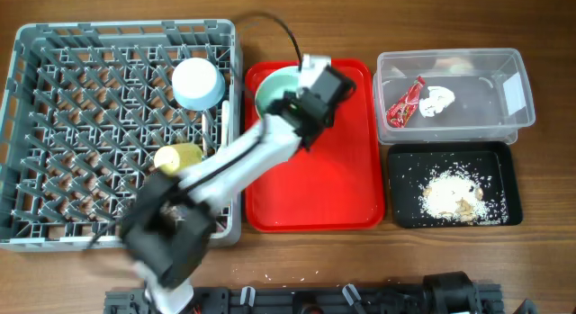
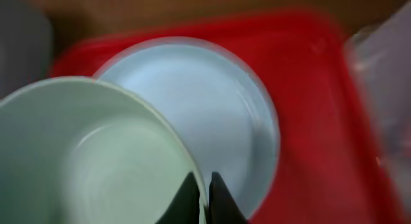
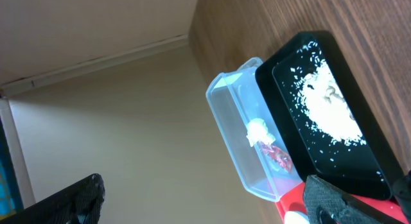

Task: Sort waste into correct bins and load items into the dishwasher rack
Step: 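Carry the green bowl into the rack's back row and release it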

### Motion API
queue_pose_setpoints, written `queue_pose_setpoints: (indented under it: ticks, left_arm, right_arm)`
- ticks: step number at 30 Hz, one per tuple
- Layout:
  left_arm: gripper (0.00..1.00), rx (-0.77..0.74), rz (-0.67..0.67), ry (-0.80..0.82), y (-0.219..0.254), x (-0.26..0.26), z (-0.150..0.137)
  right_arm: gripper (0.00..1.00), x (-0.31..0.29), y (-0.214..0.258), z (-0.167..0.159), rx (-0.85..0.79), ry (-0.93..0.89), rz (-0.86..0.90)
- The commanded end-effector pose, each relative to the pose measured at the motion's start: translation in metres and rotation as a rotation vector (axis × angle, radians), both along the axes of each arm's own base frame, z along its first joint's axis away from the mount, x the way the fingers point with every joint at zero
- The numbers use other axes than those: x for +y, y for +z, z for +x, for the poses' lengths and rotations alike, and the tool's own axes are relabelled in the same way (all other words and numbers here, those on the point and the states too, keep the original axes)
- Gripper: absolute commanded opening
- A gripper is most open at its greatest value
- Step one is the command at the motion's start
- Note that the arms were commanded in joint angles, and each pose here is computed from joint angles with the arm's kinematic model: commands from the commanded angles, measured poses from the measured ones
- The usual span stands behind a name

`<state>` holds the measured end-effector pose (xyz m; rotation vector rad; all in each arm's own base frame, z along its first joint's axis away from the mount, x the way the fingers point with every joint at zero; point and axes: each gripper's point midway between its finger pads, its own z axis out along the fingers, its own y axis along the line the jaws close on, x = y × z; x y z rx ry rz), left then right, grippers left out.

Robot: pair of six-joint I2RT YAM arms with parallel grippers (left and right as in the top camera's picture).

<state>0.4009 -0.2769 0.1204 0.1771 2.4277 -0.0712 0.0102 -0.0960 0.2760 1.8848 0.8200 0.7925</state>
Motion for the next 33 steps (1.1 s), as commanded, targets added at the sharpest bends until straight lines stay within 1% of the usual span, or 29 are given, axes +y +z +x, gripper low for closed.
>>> queue_pose_setpoints:
  ticks: [1,3,4,6,7,9,13,15,17,18,20,22,24,28,31,33]
  left_arm:
    - [0.04,-0.231,-0.348,-0.071,0.203,0.012,-0.018]
    - [0.04,-0.262,-0.449,-0.087,0.246,0.044,-0.029]
    - [0.04,-0.268,-0.494,-0.086,0.260,0.064,-0.032]
    - [0.04,-0.234,-0.589,-0.055,0.270,0.106,-0.030]
    - [0.04,-0.188,-0.658,-0.055,0.269,0.131,-0.026]
    - [0.04,-0.115,-0.760,-0.055,0.262,0.161,-0.019]
    - [0.04,0.064,-1.093,-0.128,0.243,0.218,-0.003]
    - [0.04,0.167,-1.288,-0.147,0.220,0.252,0.010]
    - [0.04,0.243,-1.452,-0.170,0.198,0.277,0.019]
    - [0.04,0.272,-1.499,-0.149,0.184,0.287,0.025]
    - [0.04,0.302,-1.545,-0.071,0.148,0.310,0.041]
    - [0.04,0.316,-1.579,-0.011,0.117,0.331,0.051]
    - [0.04,0.326,-1.612,0.049,0.093,0.350,0.055]
    - [0.06,0.327,-1.606,0.129,0.067,0.368,0.058]
    - [0.15,0.308,-1.564,0.202,0.056,0.383,0.058]
    - [0.15,0.300,-1.550,0.231,0.052,0.389,0.058]
  right_arm:
    - [1.00,-0.002,0.000,-0.001,-0.010,-0.012,0.002]
    - [1.00,-0.002,0.000,-0.001,-0.010,-0.012,0.002]
    - [1.00,-0.002,0.000,-0.001,-0.009,-0.012,0.002]
    - [1.00,-0.002,0.000,-0.001,-0.009,-0.012,0.002]
    - [1.00,-0.002,0.000,-0.001,-0.010,-0.012,0.002]
    - [1.00,-0.002,0.000,-0.001,-0.010,-0.012,0.002]
    - [1.00,-0.002,0.000,-0.001,-0.009,-0.012,0.002]
    - [1.00,-0.002,0.000,-0.001,-0.009,-0.012,0.002]
    - [1.00,-0.002,0.000,-0.001,-0.010,-0.012,0.002]
    - [1.00,-0.002,0.000,-0.001,-0.010,-0.012,0.002]
    - [1.00,-0.002,0.000,-0.001,-0.010,-0.012,0.002]
    - [1.00,-0.002,0.000,-0.001,-0.010,-0.012,0.002]
    - [1.00,-0.002,0.000,-0.001,-0.010,-0.012,0.002]
    - [1.00,-0.002,0.000,-0.001,-0.010,-0.012,0.002]
    - [1.00,-0.002,0.000,-0.001,-0.009,-0.012,0.002]
    - [1.00,-0.002,0.000,-0.001,-0.009,-0.012,0.002]
